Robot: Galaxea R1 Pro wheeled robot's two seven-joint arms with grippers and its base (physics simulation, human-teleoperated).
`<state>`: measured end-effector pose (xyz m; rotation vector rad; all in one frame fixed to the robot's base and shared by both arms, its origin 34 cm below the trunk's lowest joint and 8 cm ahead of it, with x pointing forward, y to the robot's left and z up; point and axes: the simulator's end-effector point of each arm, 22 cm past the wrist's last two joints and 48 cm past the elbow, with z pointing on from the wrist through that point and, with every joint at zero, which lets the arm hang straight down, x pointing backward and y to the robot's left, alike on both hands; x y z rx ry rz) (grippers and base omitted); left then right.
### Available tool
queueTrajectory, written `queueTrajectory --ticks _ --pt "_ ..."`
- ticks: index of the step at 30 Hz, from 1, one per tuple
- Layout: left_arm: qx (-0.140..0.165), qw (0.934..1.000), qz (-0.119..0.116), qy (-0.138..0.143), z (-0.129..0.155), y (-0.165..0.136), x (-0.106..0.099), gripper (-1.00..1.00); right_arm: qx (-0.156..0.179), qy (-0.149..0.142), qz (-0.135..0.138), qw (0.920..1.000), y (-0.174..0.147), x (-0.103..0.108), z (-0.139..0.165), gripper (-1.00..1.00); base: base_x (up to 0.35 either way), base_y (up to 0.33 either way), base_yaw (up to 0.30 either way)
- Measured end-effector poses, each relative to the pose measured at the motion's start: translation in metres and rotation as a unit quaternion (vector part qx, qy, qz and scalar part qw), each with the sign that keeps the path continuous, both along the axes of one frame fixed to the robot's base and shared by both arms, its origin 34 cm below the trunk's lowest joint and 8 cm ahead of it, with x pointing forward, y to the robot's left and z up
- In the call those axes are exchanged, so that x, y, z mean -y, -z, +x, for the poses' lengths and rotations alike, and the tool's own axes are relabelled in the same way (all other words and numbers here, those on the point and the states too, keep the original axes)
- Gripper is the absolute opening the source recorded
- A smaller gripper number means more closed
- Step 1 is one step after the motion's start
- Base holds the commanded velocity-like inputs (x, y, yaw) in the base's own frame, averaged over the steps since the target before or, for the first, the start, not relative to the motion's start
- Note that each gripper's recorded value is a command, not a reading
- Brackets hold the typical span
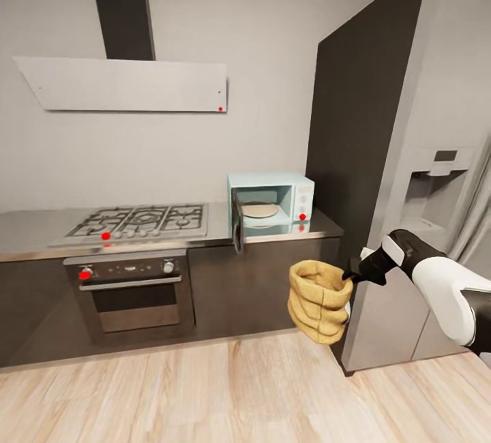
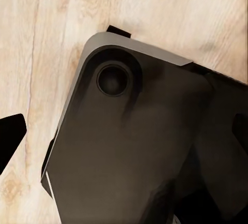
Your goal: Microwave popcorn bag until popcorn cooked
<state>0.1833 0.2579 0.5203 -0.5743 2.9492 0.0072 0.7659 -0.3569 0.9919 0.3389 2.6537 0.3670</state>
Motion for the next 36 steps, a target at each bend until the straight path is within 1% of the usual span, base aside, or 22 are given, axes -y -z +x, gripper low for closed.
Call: queueTrajectory --ticks 4,5,7,9,11,13,16,21,24,25,28,31,36 --pt "0.0 1.0 0.0 0.0 0.0 0.0 0.0 1.0 -0.001 -0.002 -0.004 1.0 0.001 0.0 0.0 -1.0 0.006 -0.006 0.0" --pt "0.0 1.0 0.0 0.0 0.0 0.0 0.0 1.0 -0.001 -0.006 -0.003 1.0 0.001 -0.007 0.001 -1.0 0.0 0.0 0.0" --pt "0.0 1.0 0.0 0.0 0.0 0.0 0.0 1.0 -0.001 -0.02 -0.003 0.9998 0.002 -0.026 0.004 -1.0 0.0 0.0 0.0" --pt "0.0 1.0 0.0 0.0 0.0 0.0 0.0 1.0 0.0 -0.03 -0.002 0.9995 0.002 -0.039 0.005 -1.0 0.0 0.0 0.0" --pt "0.0 1.0 0.0 0.0 0.0 0.0 0.0 1.0 0.0 -0.035 -0.002 0.9994 0.002 -0.045 0.006 -1.0 0.0 0.0 0.0" --pt "0.0 1.0 0.0 0.0 0.0 0.0 0.0 1.0 -0.003 -0.036 -0.003 0.9993 0.003 -0.046 0.005 -1.0 0.0 0.0 0.0" --pt "0.0 1.0 0.0 0.0 0.0 0.0 0.0 1.0 0.014 -0.035 -0.01 0.9992 -0.012 -0.044 0.013 -1.0 0.0 0.0 0.0" --pt "0.001 1.0 0.0 0.0 0.0 0.0 0.0 1.0 0.071 -0.035 -0.022 0.9966 -0.055 -0.042 0.036 -1.0 0.0 0.0 0.0" --pt "0.001 1.0 0.0 -0.001 0.0 0.0 0.0 1.0 0.084 -0.034 -0.025 0.9956 -0.064 -0.041 0.04 -1.0 0.0 0.0 0.0" --pt "0.001 1.0 0.0 -0.001 0.001 0.0 0.0 1.0 0.101 -0.034 -0.027 0.9939 -0.078 -0.042 0.045 -1.0 0.0 0.0 0.0" --pt "0.001 1.0 0.0 -0.001 0.0 0.0 0.0 1.0 0.137 -0.042 -0.03 0.9893 -0.106 -0.054 0.056 -1.0 0.0 0.0 0.0" --pt "0.001 1.0 0.0 -0.001 0.0 0.0 0.0 1.0 0.143 -0.043 -0.032 0.9882 -0.111 -0.056 0.058 -1.0 0.0 0.0 0.0" --pt "0.001 1.0 0.0 -0.001 0.0 0.0 0.0 1.0 0.145 -0.043 -0.031 0.9881 -0.112 -0.057 0.059 -1.0 0.0 0.0 0.0"
